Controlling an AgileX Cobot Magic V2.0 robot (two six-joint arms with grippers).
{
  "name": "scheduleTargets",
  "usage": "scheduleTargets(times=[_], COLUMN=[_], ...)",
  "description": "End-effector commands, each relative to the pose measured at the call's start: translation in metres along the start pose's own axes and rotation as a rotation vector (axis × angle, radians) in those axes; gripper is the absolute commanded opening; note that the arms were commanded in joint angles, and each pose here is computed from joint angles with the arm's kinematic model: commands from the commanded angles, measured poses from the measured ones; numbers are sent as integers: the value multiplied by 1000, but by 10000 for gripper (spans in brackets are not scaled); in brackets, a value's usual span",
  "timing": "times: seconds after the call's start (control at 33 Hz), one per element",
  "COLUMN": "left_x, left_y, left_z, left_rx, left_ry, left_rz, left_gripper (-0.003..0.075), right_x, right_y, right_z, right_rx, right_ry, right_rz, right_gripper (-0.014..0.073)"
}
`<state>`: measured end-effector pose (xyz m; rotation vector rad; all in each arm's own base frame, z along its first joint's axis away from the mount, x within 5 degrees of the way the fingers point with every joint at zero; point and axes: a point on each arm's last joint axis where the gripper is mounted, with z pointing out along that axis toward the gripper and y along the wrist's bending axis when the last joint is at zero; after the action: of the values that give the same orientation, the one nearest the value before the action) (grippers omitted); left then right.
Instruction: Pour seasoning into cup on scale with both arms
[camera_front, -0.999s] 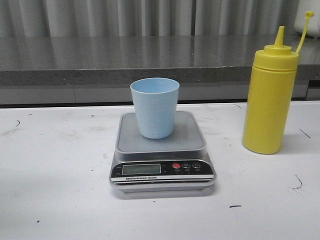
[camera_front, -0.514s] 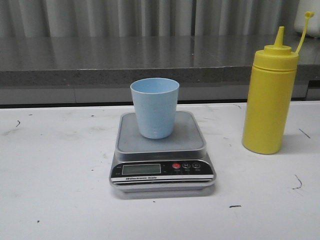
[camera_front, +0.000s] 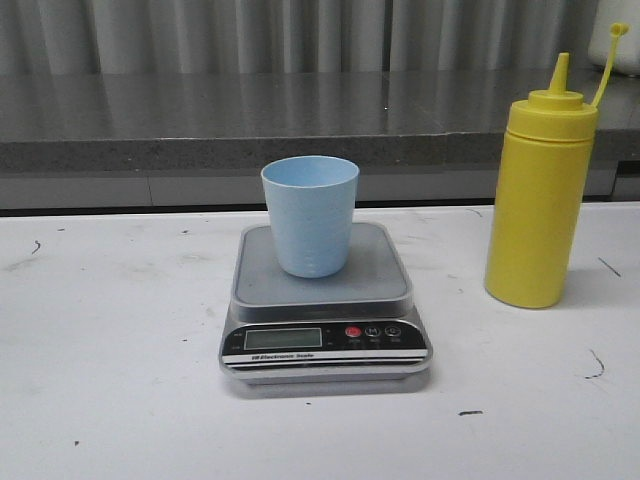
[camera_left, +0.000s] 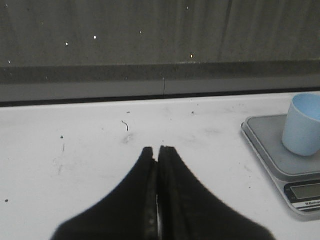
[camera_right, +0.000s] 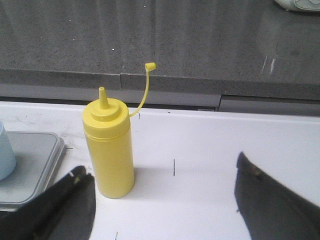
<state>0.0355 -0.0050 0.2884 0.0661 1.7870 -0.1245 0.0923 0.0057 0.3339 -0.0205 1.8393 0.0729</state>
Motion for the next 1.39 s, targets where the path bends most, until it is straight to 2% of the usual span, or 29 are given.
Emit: scheduleTargets(times=[0.0,0.21,0.33,0.54,0.79,0.88,0.97,1.18,1.36], left_x=[-12,-12,-12,-12,-12,-12,-12,-12,-12], left_y=[-1,-1,-1,-1,-1,-1,-1,-1,-1], left_z=[-8,-10,-10,-10,-10,-10,-10,-10,-10], left_rx=[7,7,7,7,7,7,7,7,7], left_ry=[-129,-139,-139,-139,-139,-139,-139,-139,-139], left_rz=[-21,-20,-20,-20,-20,-20,-20,-20,-20], left_gripper=[-20,-20,-20,-20,-20,-20,-20,-20,-20], right_x=[-21,-27,-22,22,79,95,104,110,117], right_y=[-1,-2,-3,-8,18,31,40,42,43], right_z=[2,34,72,149,181,183,186,200,211], right_rx=[9,12,10,41,-29,-67,-89,-75,-83], right_ry=[-130,-131,-68,198,260,236,153,-27,-141], right_rz=[-4,18,94,131,74,43,33,150,167], right_gripper=[588,588,588,588,588,588,588,588,588])
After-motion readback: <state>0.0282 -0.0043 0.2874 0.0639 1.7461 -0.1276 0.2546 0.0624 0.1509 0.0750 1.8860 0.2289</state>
